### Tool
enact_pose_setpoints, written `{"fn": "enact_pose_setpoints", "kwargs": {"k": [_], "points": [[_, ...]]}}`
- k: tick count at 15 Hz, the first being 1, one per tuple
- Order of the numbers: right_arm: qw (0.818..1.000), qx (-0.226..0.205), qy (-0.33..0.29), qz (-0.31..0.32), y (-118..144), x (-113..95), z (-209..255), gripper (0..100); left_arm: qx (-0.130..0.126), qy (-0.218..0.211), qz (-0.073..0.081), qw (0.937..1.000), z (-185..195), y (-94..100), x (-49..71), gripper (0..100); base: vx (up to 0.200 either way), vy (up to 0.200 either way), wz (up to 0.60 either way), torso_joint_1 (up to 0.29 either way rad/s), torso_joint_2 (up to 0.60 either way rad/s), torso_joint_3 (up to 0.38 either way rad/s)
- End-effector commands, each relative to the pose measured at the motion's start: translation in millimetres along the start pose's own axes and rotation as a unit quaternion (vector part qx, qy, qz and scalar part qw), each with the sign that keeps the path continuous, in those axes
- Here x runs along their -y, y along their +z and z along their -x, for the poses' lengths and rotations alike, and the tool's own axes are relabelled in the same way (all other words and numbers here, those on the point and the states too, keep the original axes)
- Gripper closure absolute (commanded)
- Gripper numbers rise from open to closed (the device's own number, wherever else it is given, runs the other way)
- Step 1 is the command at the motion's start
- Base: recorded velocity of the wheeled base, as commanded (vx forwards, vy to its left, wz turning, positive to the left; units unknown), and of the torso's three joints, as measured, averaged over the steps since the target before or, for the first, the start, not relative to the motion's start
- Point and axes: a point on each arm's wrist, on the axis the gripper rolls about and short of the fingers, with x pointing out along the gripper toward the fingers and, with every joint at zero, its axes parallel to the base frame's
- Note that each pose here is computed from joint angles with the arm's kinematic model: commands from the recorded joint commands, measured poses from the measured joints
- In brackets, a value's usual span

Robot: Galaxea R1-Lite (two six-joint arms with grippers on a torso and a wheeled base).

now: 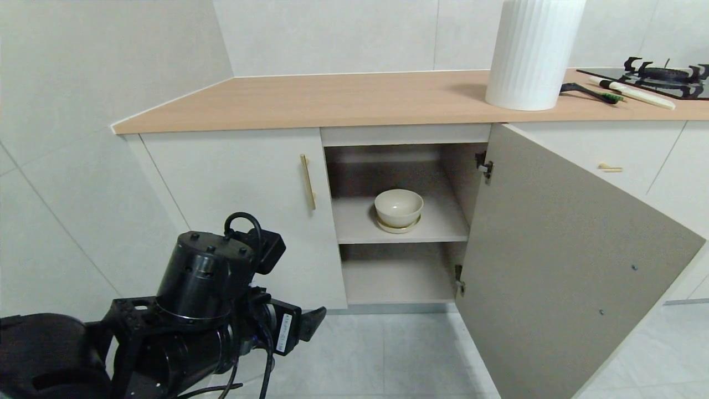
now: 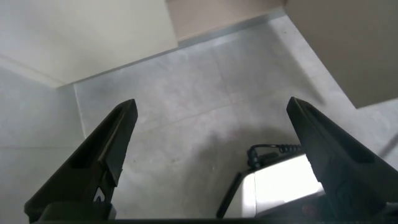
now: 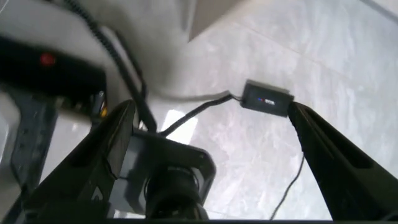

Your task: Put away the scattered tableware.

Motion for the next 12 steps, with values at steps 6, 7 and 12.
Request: {"fn": "enact_pose_setpoints", "kwargs": {"k": [6, 7, 12], "points": [[0.979, -0.01, -0.135, -0.155, 15, 55, 2, 0, -0.003, 0.002, -0.001, 1.0, -2, -0.8, 0.1, 0, 0.0, 0.0, 0.0, 0.0, 0.0, 0.0], [0.974, -0.011, -0.152, -0.167, 17, 64, -3, 0, -0.003, 0.002, -0.001, 1.0, -2, -0.8, 0.1, 0, 0.0, 0.0, 0.0, 0.0, 0.0, 0.0], [0.957, -0.014, -0.191, -0.219, 37, 96, -39, 0, -0.002, 0.001, 0.0, 1.0, -2, -0.3, 0.2, 0, 0.0, 0.0, 0.0, 0.0, 0.0, 0.0]]}}
